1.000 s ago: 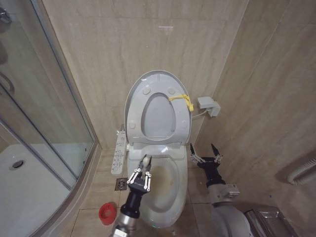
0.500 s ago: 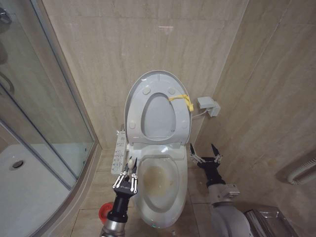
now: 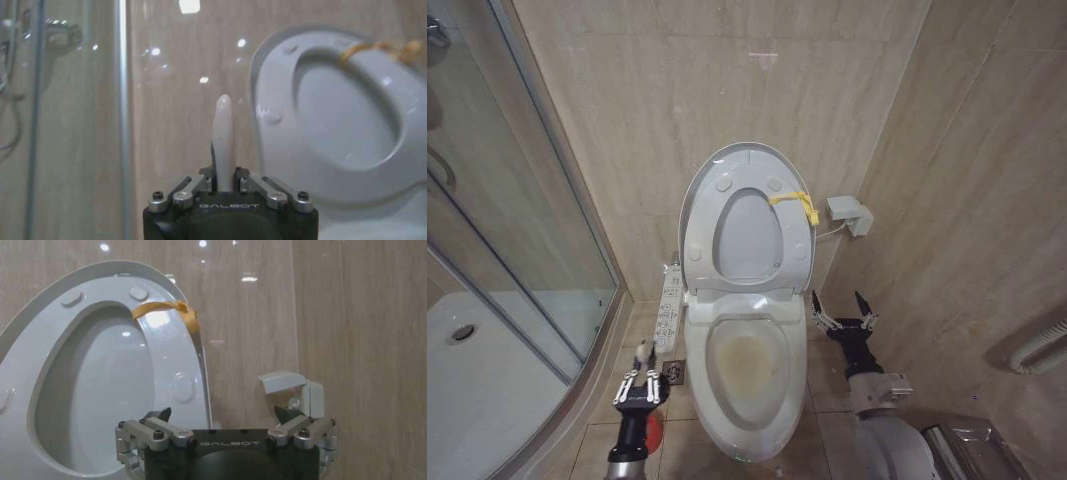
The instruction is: Open the toilet lid, clean the toilet bowl with a toilet brush, close the toilet lid, and flush.
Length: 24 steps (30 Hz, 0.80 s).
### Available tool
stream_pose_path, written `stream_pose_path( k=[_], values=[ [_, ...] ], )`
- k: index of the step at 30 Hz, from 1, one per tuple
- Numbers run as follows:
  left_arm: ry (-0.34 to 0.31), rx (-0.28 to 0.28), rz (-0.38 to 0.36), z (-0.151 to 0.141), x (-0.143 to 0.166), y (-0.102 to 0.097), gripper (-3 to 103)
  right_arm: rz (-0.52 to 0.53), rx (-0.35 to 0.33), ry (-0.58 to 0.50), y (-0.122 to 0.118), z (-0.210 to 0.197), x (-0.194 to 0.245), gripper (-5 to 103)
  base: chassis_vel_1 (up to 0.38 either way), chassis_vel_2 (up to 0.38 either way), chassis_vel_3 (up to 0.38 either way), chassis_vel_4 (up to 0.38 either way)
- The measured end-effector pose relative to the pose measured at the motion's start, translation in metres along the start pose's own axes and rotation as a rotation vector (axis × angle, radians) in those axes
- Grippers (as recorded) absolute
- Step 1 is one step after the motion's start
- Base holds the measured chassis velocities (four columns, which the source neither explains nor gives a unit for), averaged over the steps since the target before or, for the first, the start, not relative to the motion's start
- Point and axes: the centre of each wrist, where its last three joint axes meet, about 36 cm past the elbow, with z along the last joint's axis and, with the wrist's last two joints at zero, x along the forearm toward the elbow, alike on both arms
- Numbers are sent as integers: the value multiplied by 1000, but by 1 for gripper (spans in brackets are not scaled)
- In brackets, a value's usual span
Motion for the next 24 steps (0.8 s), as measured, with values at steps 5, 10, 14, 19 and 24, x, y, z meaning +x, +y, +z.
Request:
stream_pose_path(
  k=[5,10,14,19,24],
  values=[
    [29,-20,-30,26,9,13,18,0,0,0,0,0,0,100,0,0,0,0],
    [51,-42,-44,45,16,23,18,0,0,0,0,0,0,100,0,0,0,0],
    [72,-71,-58,73,26,39,18,0,0,0,0,0,0,100,0,0,0,0],
    [105,-75,-77,90,30,44,18,0,0,0,0,0,0,100,0,0,0,0],
    [141,-67,-87,106,30,43,18,0,0,0,0,0,0,100,0,0,0,0]
  ],
)
